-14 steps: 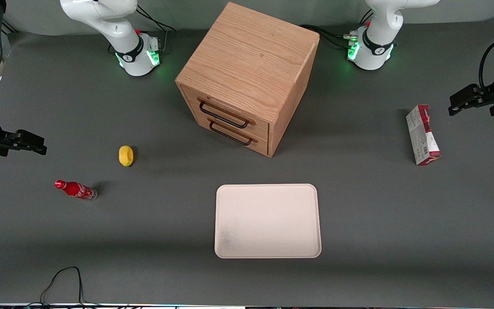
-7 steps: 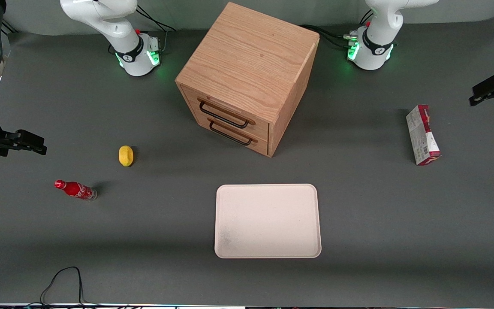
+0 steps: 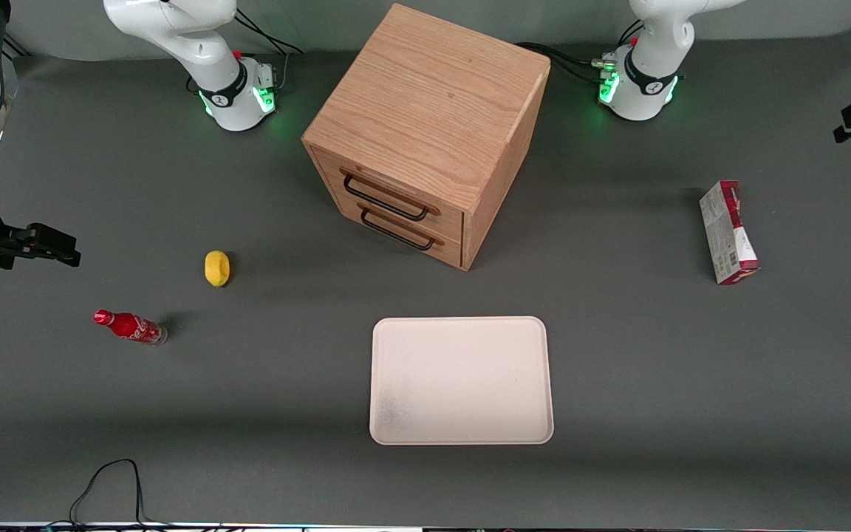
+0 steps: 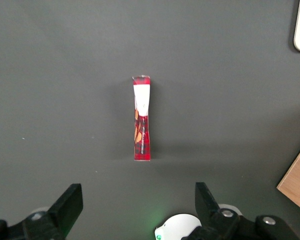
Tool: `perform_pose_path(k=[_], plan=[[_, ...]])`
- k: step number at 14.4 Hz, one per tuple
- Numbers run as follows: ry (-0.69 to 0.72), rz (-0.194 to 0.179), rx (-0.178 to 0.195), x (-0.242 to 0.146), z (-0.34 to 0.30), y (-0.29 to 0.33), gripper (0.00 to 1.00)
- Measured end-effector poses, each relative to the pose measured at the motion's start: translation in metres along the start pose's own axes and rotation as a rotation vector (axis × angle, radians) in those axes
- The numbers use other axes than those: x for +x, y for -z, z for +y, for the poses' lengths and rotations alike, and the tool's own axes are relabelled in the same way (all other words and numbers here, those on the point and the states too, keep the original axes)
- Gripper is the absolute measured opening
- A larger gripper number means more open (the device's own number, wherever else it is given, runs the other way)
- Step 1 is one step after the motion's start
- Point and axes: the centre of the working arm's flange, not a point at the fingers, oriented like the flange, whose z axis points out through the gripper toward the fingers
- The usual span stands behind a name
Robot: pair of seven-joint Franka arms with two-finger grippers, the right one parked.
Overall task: Place red cookie box on tray
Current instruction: 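Move the left gripper over the red cookie box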
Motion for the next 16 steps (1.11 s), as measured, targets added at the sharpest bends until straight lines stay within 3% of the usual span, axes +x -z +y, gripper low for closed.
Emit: perform_pose_path(k=[3,6,11,16], plan=[[0.021,0.004,-0.007,-0.038,-0.001,-0.023,1.0],[0.043,0.007,-0.008,-0.052,-0.01,-0.039,1.0],[-0.017,0.029,0.001,-0.039,-0.017,-0.075,1.0],[-0.015,0.038,0.009,-0.016,-0.03,-0.157,1.0]])
